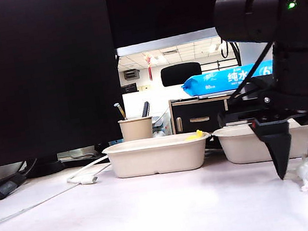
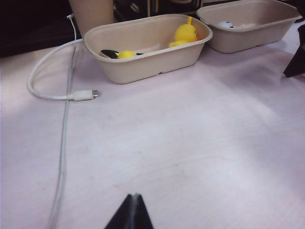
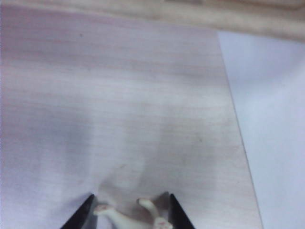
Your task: Put the dolls with similar colors into the same paper box, while dolls with different colors go into separate paper boxes.
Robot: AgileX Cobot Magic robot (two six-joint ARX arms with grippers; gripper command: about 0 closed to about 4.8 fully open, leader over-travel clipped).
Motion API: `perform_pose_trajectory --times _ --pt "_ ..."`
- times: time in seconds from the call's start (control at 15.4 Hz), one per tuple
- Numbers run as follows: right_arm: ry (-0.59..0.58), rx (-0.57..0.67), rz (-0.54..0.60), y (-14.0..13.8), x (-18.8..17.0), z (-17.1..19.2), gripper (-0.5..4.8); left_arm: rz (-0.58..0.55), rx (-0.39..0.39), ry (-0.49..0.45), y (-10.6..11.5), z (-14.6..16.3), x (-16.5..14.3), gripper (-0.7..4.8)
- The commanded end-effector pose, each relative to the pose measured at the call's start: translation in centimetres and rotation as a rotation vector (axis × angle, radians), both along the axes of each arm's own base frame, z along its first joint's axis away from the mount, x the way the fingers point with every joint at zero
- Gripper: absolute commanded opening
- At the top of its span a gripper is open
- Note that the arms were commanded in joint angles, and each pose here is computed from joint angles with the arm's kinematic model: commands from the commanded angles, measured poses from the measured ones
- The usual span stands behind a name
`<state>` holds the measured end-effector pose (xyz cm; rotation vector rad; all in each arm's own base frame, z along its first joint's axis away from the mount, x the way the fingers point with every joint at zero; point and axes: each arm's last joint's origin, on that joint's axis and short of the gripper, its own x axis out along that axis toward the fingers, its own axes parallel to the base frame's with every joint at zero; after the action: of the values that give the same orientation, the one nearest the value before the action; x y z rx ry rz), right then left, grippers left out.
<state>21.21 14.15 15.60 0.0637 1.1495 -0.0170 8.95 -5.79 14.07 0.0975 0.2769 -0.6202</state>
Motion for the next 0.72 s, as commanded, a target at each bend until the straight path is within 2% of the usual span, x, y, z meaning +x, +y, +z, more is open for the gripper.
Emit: perform_pose_trajectory --times 0.07,0.2,0.72 --pt "0.096 -0.02 0.018 -0.34 -0.73 -1.01 1.78 -0.003 -0.008 -0.011 -0.03 0.15 0.02 -0.05" --pt "0.102 -0.023 0.023 -0.36 -0.79 -1.02 1.44 -0.003 -0.008 -0.011 -0.03 0.15 0.02 -0.05" --pt "0.092 -0.026 0.043 -0.45 -0.9 -0.4 1.37 -0.003 -0.026 -0.039 0.04 0.43 -0.09 -0.05"
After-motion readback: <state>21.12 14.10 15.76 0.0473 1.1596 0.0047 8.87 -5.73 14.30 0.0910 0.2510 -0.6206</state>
